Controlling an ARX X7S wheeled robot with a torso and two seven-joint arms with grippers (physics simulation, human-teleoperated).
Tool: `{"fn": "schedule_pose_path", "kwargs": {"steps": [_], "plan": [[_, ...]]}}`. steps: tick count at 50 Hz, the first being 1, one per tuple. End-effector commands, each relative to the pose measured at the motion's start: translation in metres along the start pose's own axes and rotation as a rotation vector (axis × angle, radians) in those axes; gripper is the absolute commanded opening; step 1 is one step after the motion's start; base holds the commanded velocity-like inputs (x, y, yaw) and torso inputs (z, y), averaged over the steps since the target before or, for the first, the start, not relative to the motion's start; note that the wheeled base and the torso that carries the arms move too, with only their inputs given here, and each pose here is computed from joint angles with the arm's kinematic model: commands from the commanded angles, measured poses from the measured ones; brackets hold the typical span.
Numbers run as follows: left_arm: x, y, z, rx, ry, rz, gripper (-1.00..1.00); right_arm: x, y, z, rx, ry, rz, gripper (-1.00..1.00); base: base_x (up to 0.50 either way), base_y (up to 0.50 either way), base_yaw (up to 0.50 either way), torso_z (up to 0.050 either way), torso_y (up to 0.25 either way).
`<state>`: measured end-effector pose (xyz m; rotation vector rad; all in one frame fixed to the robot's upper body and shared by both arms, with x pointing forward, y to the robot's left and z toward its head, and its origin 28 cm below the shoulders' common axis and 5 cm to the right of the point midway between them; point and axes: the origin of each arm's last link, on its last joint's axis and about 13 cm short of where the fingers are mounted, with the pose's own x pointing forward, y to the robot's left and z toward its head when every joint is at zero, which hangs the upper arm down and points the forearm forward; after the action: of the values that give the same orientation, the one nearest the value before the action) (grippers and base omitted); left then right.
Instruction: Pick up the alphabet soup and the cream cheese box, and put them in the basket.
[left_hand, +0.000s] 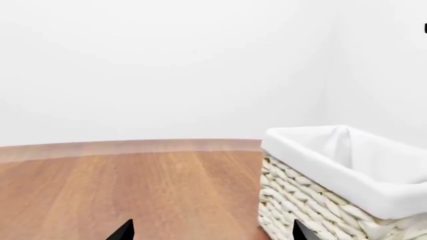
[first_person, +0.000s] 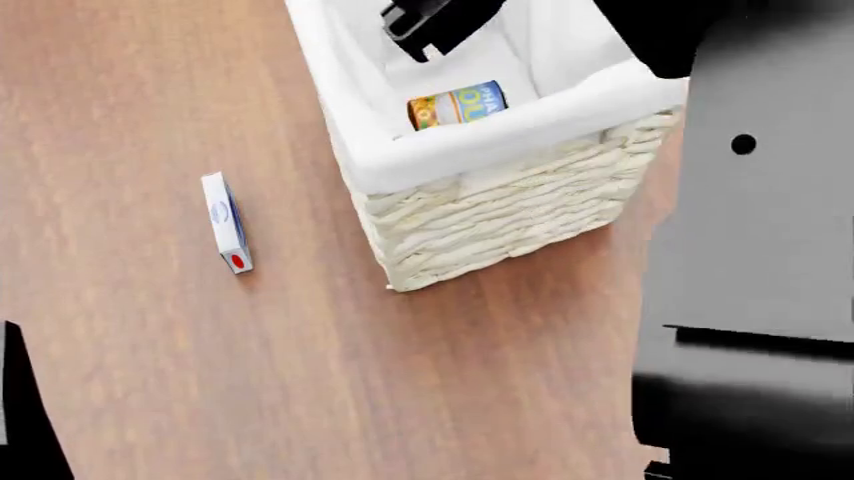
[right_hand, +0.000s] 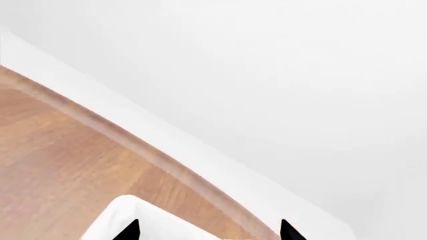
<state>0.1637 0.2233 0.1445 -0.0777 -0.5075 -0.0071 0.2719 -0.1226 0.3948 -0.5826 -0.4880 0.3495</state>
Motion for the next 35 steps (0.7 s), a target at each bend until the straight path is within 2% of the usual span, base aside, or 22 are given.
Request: {"fn": "schedule_pose_path", "kwargs": {"steps": [1,3,10,11,12,14,18,21,25,35], "plan": [[-0.001,-0.002,0.000,-0.001,0.000,-0.011,1.00,-0.078,0.035,-0.008,-0.039,-0.177,-0.159,1.00,0.00,0.00,0.00,0.000,0.000],[0.000,-0.002,0.001,0.004,-0.002,-0.008,1.00,-0.089,0.044,-0.020,-0.055,-0.176,-0.216,1.00,0.00,0.00,0.00,0.000,0.000],[0.000,-0.004,0.000,0.016,0.001,-0.009,1.00,-0.120,0.079,-0.048,0.032,-0.210,-0.289,1.00,0.00,0.00,0.00,0.000,0.000],[0.002,-0.004,0.001,0.014,0.000,-0.007,1.00,-0.127,0.086,-0.053,-0.004,-0.199,-0.312,1.00,0.00,0.00,0.00,0.000,0.000],[0.002,-0.004,0.001,0.013,0.000,-0.006,1.00,-0.130,0.088,-0.056,-0.003,-0.207,-0.337,1.00,0.00,0.00,0.00,0.000,0.000],[0.002,-0.006,0.000,0.013,0.002,-0.012,1.00,-0.140,0.098,-0.066,0.090,-0.243,-0.344,1.00,0.00,0.00,0.00,0.000,0.000],[0.002,-0.009,-0.001,0.014,0.005,-0.024,1.00,-0.155,0.116,-0.075,0.152,-0.211,-0.376,1.00,0.00,0.00,0.00,0.000,0.000],[0.003,-0.009,-0.001,0.015,0.006,-0.028,1.00,-0.161,0.129,-0.081,0.162,-0.205,-0.376,1.00,0.00,0.00,0.00,0.000,0.000],[0.003,-0.011,-0.001,0.021,0.008,-0.032,1.00,-0.165,0.137,-0.089,0.179,-0.206,-0.381,1.00,0.00,0.00,0.00,0.000,0.000],[0.008,-0.012,-0.004,0.009,0.021,-0.027,1.00,-0.166,0.135,-0.090,0.192,-0.192,-0.396,1.00,0.00,0.00,0.00,0.000,0.000]]}}
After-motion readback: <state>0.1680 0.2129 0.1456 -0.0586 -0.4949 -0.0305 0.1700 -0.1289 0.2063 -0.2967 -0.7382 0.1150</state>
